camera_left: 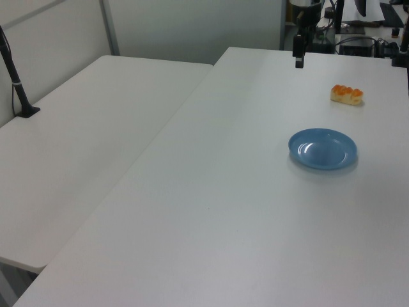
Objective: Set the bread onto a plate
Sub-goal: 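Move the open gripper over to the orange-topped bread roll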
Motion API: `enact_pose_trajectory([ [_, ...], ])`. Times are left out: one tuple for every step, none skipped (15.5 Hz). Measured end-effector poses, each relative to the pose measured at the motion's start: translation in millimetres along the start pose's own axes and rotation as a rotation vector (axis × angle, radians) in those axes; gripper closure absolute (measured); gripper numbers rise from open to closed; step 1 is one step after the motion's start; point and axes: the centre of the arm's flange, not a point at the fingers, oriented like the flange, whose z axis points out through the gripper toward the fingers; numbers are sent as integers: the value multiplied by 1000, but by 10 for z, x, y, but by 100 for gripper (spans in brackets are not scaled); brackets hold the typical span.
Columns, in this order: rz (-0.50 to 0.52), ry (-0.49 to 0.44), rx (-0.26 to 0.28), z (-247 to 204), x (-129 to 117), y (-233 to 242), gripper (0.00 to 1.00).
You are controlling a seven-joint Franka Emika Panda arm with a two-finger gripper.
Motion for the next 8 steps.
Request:
enact_pose_trajectory([
  [9,3,0,-13,3,-38,0],
  [23,-2,19,-18,-4,-28,0],
  [42,-7,44,-47,-18,30,0],
  [53,-8,52,-72,-28,79,0],
  [62,-6,56,-95,-36,122,0],
  [67,-3,57,-110,-41,153,0],
  [71,-2,57,-117,-44,174,0],
  [74,-2,57,-118,-46,188,0],
])
